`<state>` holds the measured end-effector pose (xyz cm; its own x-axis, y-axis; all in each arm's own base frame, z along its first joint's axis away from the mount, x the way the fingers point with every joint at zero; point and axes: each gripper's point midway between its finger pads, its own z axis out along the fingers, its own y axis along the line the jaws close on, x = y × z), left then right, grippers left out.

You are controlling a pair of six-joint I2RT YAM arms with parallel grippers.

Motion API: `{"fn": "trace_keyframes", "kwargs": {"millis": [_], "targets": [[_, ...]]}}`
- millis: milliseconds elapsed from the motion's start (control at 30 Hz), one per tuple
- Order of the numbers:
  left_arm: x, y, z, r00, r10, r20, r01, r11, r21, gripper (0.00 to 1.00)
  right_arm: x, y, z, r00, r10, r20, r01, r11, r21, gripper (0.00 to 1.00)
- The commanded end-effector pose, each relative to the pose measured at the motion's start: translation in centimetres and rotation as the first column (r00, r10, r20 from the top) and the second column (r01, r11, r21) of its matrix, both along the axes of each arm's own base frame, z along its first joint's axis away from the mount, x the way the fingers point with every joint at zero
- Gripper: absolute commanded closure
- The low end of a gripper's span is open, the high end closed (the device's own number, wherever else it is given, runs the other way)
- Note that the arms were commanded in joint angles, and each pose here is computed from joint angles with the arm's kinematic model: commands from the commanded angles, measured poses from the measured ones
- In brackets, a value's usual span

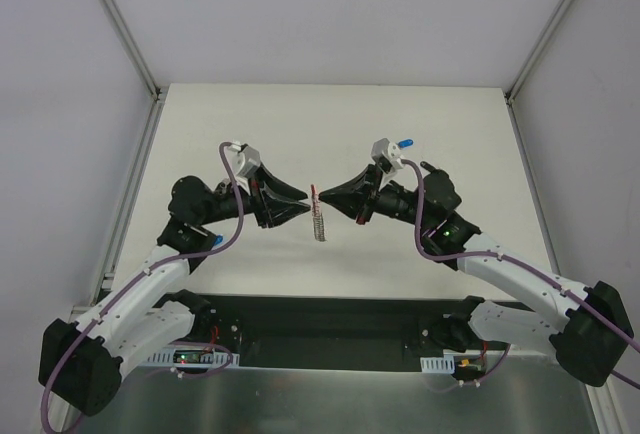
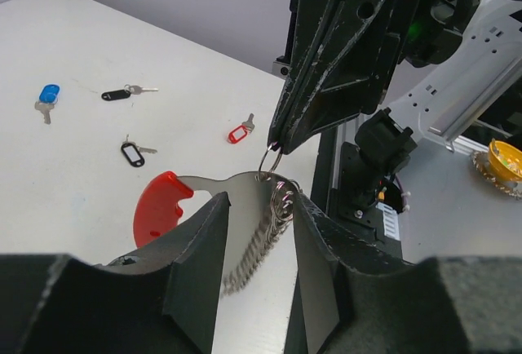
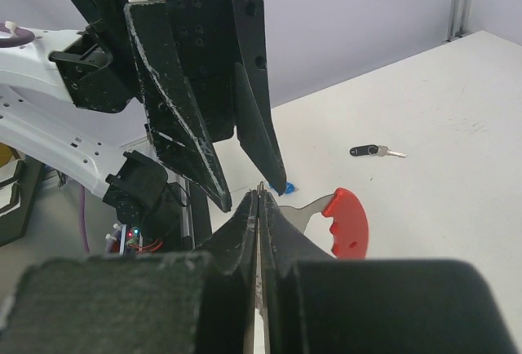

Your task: Put the keys on the keyring

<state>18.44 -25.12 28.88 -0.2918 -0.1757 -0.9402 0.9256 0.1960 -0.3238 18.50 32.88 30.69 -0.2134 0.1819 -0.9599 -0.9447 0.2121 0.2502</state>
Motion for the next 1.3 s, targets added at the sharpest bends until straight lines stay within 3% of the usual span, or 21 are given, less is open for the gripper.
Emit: {"fn": "trace_keyframes", "kwargs": {"millis": [0, 967, 1267], "targets": [[-0.8, -0.3, 3.5, 0.989, -0.067, 0.132, 0.073, 0.996, -0.046, 0.64, -1.0, -0.2, 3.5, 0.996, 0.039, 0.083, -0.048, 0.994, 0.103, 0.99], [-0.7, -0.8, 3.1, 0.986, -0.107, 0.13, 0.114, 0.992, -0.053, 0.79, -1.0, 0.5, 3.5, 0.996, 0.074, 0.057, -0.081, 0.989, 0.125, 0.99], [-0.7, -0.8, 2.8, 0.987, -0.109, 0.12, 0.116, 0.992, -0.051, 0.94, -1.0, 0.5, 3.6, 0.996, 0.077, 0.055, -0.084, 0.988, 0.128, 0.98]]}}
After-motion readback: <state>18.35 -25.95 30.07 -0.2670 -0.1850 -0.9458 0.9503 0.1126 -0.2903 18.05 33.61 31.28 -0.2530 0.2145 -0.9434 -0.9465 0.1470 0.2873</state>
